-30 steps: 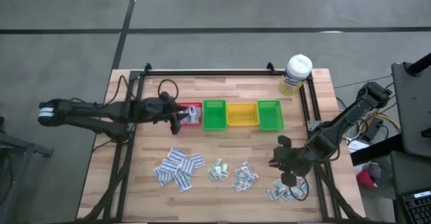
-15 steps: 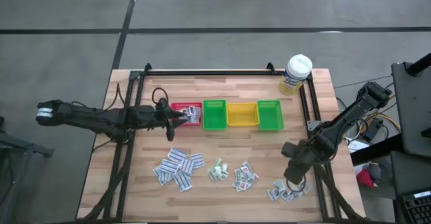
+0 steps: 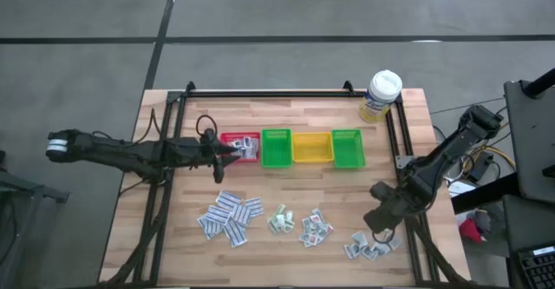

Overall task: Pick & Place First Aid Supplies
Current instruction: Put the alcohol pad into the red basket

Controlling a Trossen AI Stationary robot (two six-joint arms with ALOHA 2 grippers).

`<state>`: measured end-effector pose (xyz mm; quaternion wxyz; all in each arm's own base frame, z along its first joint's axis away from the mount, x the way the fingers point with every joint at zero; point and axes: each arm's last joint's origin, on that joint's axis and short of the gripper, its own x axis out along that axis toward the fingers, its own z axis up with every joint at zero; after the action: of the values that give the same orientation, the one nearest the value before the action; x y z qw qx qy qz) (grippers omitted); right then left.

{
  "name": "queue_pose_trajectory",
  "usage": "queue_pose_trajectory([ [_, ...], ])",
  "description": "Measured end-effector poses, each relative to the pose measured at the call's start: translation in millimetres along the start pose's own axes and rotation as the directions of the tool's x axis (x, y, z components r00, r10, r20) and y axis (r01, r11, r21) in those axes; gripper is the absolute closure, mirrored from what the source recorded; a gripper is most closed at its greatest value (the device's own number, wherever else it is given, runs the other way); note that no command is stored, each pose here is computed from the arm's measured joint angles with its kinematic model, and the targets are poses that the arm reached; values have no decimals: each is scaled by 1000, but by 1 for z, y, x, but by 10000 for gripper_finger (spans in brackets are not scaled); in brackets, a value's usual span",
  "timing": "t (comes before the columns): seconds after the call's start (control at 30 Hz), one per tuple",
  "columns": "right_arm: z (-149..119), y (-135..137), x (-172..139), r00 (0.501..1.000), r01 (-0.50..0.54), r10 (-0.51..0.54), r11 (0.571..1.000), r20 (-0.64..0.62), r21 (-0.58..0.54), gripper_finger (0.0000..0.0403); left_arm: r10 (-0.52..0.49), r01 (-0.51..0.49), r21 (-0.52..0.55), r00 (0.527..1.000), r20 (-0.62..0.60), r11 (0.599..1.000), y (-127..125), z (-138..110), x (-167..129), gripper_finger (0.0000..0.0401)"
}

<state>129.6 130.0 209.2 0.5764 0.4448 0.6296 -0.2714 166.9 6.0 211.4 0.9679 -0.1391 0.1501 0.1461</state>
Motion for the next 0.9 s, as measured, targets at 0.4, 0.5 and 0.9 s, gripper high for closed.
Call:
queue_pose_trajectory([
  [0.4,-12,9,33,993,109,-106,992,-54,61,306,-7,7,60,1000,9,998,-1,1,-2,263],
  [0.5,-11,9,42,987,156,-153,983,-38,93,288,-7,6,60,1000,9,998,-1,1,-2,263],
  [0.9,-7,6,63,965,256,-262,938,-4,236,259,-12,12,62,1000,7,998,-1,1,-2,263],
])
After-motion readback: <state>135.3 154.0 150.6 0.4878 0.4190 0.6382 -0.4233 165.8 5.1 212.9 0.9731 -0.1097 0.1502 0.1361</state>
